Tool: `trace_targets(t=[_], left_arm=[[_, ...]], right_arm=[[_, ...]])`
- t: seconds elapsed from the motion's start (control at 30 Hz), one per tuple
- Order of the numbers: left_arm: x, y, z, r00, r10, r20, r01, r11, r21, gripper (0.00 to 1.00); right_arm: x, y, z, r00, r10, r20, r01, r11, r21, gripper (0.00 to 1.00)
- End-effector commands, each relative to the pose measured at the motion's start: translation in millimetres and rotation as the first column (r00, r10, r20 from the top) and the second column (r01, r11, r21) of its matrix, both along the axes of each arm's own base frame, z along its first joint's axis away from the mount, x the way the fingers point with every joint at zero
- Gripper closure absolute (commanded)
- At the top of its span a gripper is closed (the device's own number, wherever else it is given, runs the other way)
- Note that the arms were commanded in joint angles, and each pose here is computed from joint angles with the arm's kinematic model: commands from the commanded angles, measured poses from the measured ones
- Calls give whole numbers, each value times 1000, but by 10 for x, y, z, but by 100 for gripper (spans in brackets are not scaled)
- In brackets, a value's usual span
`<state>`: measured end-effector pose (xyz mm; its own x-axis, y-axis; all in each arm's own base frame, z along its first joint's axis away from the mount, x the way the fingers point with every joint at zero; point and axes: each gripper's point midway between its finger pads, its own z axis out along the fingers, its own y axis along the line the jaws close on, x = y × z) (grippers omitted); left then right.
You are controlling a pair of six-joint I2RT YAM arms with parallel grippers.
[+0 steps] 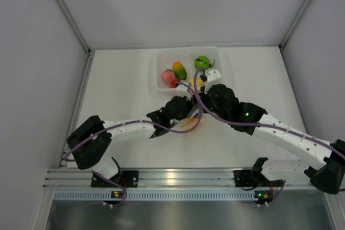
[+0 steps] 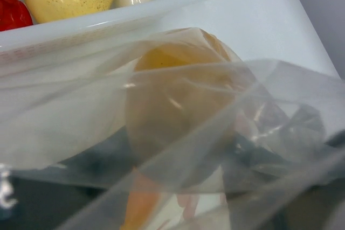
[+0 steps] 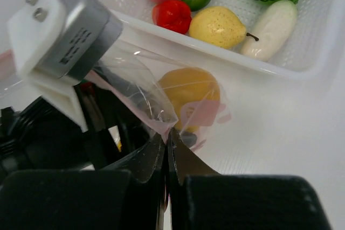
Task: Open the zip-top bag and remove the fake food
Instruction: Pick up the fake fruit from the zipper food storage bag.
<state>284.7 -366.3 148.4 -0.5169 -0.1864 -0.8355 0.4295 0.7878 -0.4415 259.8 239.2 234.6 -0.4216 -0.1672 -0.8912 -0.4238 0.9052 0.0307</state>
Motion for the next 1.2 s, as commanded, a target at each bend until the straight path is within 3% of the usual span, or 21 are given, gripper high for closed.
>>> trace_targets(t=[0.0,0.17,0.37,0.53,0.63,0.83,0.97,1.17], left_arm=[[278,-97,419,995,76,64,-68,991,-116,100],[333,-172,692,993,82,90,-66,984,-165,100],[434,-53,1173,977,193,94,-164,953,-254,100],[320,-42,1454,983,159,92,-121,938,-326,100],[285,79,1487,980,189,68,-155,927,-341,100],[299,464,1503,939,345,11,-309,856,-415,100],[236,238,1541,974,222,50,-187,906,-381,100],[-9,-44,1234,999,2,43,11,954,-301,100]], right_arm=[[-145,79,378,998,2,64,-9,995,98,100],[-380,188,493,995,62,75,-70,992,107,100],[-545,231,539,992,81,102,-89,993,79,100],[-492,8,558,991,-2,132,-2,999,34,100],[-471,-172,526,988,-55,142,55,998,2,100],[-560,-169,342,993,-18,116,13,999,40,100],[-488,-267,228,990,-69,122,70,998,-3,100],[-309,-465,408,977,-145,155,145,989,11,100]])
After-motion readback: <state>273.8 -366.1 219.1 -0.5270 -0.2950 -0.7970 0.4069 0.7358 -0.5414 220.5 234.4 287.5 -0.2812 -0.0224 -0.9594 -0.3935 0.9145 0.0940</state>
